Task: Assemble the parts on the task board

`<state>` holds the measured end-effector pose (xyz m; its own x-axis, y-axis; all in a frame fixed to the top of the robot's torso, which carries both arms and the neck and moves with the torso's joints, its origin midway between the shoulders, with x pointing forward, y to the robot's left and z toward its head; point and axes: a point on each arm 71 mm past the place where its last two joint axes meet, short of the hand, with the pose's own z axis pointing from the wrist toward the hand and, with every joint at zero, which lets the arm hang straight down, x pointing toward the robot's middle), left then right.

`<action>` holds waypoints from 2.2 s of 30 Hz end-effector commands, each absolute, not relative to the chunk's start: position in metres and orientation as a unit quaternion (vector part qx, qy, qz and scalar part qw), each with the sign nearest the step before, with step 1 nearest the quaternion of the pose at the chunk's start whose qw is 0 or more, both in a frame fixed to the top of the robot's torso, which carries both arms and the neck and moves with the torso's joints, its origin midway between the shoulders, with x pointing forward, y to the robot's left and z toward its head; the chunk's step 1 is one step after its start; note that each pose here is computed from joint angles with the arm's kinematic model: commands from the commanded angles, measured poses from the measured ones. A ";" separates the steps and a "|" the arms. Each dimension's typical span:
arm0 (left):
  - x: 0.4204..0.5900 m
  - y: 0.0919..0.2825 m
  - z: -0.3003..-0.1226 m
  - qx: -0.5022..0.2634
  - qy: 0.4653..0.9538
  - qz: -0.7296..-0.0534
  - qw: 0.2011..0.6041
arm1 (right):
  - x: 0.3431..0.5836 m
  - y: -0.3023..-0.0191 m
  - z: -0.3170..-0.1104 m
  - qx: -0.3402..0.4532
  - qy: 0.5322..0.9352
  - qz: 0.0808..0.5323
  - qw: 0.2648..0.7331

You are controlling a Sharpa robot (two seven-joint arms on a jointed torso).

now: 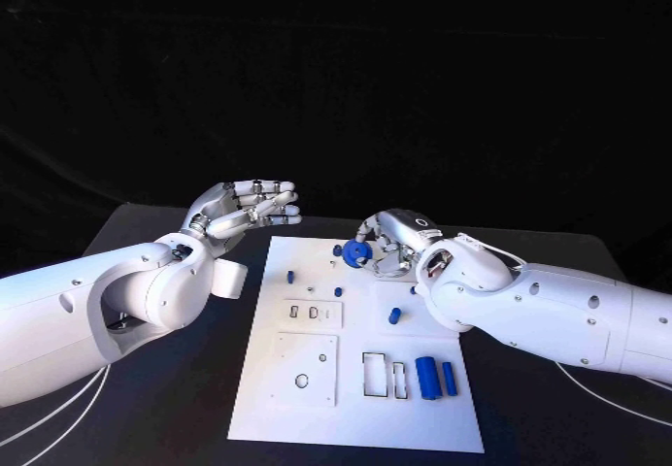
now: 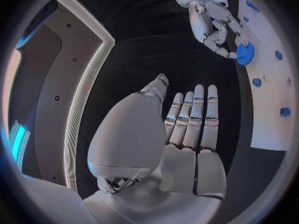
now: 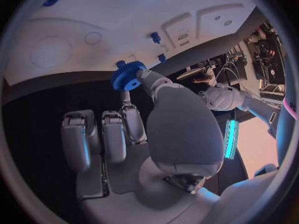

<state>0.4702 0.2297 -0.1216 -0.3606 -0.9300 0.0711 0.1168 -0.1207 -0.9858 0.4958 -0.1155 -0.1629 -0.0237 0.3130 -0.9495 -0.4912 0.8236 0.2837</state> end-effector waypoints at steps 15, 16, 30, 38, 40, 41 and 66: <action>0.470 0.223 -0.121 -0.384 0.524 -0.649 0.396 | 0.501 -0.077 -0.181 -0.105 0.644 0.283 0.702; 0.470 0.222 -0.121 -0.384 0.525 -0.649 0.395 | 0.502 -0.075 -0.183 -0.106 0.645 0.283 0.701; 0.470 0.222 -0.121 -0.384 0.525 -0.650 0.394 | 0.508 -0.069 -0.191 -0.110 0.650 0.274 0.700; 0.470 0.221 -0.121 -0.384 0.525 -0.650 0.394 | 0.511 -0.067 -0.194 -0.117 0.657 0.265 0.696; 0.470 0.221 -0.121 -0.384 0.525 -0.650 0.394 | 0.511 -0.065 -0.196 -0.120 0.659 0.265 0.693; 0.470 0.221 -0.121 -0.384 0.525 -0.650 0.394 | 0.511 -0.064 -0.196 -0.121 0.660 0.266 0.692; 0.471 0.224 -0.121 -0.385 0.524 -0.647 0.397 | 0.511 -0.066 -0.200 -0.116 0.665 0.268 0.687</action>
